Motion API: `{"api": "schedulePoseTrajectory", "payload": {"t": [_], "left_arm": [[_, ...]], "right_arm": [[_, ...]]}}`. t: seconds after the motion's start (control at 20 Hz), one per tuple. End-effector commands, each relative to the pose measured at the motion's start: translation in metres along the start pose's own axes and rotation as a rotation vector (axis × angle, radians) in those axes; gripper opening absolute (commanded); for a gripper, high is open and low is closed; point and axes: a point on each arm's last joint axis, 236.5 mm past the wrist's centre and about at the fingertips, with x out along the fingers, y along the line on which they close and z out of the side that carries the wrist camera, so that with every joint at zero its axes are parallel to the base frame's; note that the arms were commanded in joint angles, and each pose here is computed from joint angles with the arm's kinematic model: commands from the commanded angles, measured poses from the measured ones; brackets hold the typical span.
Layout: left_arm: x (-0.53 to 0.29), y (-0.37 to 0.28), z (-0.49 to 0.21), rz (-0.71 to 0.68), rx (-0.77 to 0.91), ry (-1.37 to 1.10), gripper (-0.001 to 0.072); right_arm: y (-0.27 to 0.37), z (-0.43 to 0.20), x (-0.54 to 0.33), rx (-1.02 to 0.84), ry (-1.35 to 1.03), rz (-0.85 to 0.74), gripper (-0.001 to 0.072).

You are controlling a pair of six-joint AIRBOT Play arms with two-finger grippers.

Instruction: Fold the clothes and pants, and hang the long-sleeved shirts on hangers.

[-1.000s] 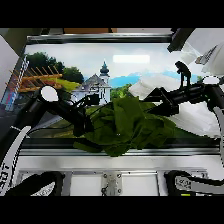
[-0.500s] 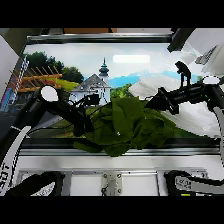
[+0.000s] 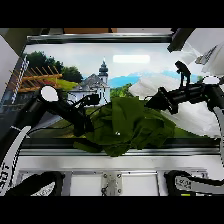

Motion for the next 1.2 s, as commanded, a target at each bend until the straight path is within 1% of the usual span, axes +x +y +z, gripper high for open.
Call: {"api": "schedulePoseTrajectory", "payload": {"t": [0.0, 0.05, 0.1, 0.15, 0.2, 0.25, 0.4, 0.7, 0.85, 1.0, 1.15], "left_arm": [[0.000, -0.001, 0.000, -0.003, 0.001, 0.000, 0.0015], [0.000, -0.001, 0.000, -0.003, 0.000, 0.000, 0.0016], [0.000, -0.001, 0.000, -0.003, -0.004, 0.000, 0.0043], [0.000, 0.000, 0.000, -0.002, -0.020, 0.000, 0.0273], [0.000, 0.001, 0.000, 0.003, -0.055, 0.000, 0.0418], [0.000, 0.001, -0.001, 0.006, -0.087, 0.005, 0.0431], [0.000, 0.001, -0.001, 0.006, -0.118, 0.005, 0.0431], [-0.008, 0.006, -0.005, 0.022, -0.306, -0.011, 0.0432], [-0.022, 0.008, -0.004, 0.063, -0.308, -0.042, 0.0431], [-0.037, 0.008, -0.004, 0.104, -0.344, -0.075, 0.0431], [-0.042, 0.005, -0.004, 0.116, -0.353, -0.083, 0.0431]], "right_arm": [[-0.006, 0.000, 0.000, 0.001, -0.002, -0.026, 0.0009], [-0.006, 0.000, 0.000, 0.001, -0.002, -0.026, 0.0009], [-0.006, 0.000, 0.000, 0.001, -0.002, -0.026, 0.0009], [-0.006, 0.000, 0.000, 0.001, -0.002, -0.026, 0.0009], [-0.006, 0.000, 0.000, 0.001, -0.002, -0.026, 0.0009], [-0.006, 0.000, 0.000, 0.001, -0.002, -0.026, 0.0009], [-0.006, 0.000, 0.000, 0.001, -0.002, -0.026, 0.0008], [-0.006, 0.000, 0.000, 0.002, -0.002, -0.026, 0.0007], [-0.006, 0.000, 0.000, 0.001, -0.002, -0.026, 0.0006], [-0.006, 0.000, 0.000, 0.002, -0.002, -0.026, 0.0006], [-0.006, 0.000, 0.000, 0.002, -0.003, -0.026, 0.0006]]}}
